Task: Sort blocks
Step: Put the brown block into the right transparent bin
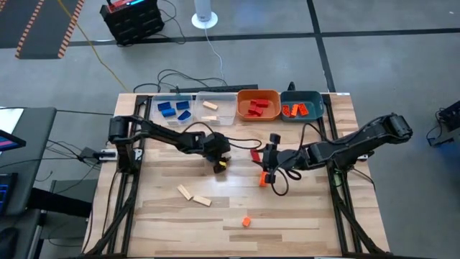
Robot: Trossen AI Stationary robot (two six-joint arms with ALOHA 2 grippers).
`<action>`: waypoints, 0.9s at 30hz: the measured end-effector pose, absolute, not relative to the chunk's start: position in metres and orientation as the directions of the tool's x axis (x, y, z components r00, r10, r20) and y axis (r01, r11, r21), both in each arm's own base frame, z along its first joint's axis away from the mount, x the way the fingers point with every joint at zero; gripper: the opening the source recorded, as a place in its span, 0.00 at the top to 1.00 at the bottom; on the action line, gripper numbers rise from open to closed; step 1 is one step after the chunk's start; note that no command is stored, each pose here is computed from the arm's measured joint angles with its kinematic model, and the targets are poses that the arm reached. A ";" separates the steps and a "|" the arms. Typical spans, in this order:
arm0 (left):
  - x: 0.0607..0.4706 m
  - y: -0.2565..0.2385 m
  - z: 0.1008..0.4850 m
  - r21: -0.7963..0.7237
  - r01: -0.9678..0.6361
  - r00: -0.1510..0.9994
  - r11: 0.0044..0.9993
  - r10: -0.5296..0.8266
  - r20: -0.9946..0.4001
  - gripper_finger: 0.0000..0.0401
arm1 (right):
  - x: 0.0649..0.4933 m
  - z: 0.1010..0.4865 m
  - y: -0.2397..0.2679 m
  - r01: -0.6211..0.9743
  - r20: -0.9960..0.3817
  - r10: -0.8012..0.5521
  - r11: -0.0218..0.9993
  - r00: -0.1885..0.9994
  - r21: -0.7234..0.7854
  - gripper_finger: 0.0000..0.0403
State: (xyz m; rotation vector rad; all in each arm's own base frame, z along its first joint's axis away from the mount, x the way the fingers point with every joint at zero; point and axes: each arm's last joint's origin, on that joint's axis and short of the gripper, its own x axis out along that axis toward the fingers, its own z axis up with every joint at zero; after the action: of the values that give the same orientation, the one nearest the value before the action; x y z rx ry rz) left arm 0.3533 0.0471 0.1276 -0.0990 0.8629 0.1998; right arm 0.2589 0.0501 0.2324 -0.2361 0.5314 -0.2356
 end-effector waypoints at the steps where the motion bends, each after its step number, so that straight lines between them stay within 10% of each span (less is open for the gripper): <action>1: 0.354 0.047 0.127 -0.005 -0.212 0.632 0.977 0.133 -0.764 0.49 | 0.259 0.232 0.050 0.161 -0.470 -0.282 0.946 0.836 -0.282 0.53; 10: 0.354 0.034 0.127 0.074 -0.171 0.623 0.983 0.166 -0.764 0.75 | 0.259 0.232 0.049 0.163 -0.473 -0.286 0.945 0.833 -0.284 0.53; 19: 0.344 0.027 0.180 0.068 -0.150 0.728 0.986 0.156 -0.667 0.75 | 0.259 0.232 0.049 0.166 -0.472 -0.289 0.944 0.833 -0.285 0.53; 27: 0.313 0.048 0.257 0.251 -0.354 0.786 0.901 0.432 -0.442 0.74 | 0.260 0.234 0.049 0.175 -0.458 -0.287 0.946 0.841 -0.272 0.53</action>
State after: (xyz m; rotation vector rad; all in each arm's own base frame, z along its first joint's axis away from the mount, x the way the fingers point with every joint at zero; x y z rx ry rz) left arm 0.3130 0.0477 0.2568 0.1579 0.5140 0.4253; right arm 0.2598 0.0492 0.2336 -0.2246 0.5173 -0.2461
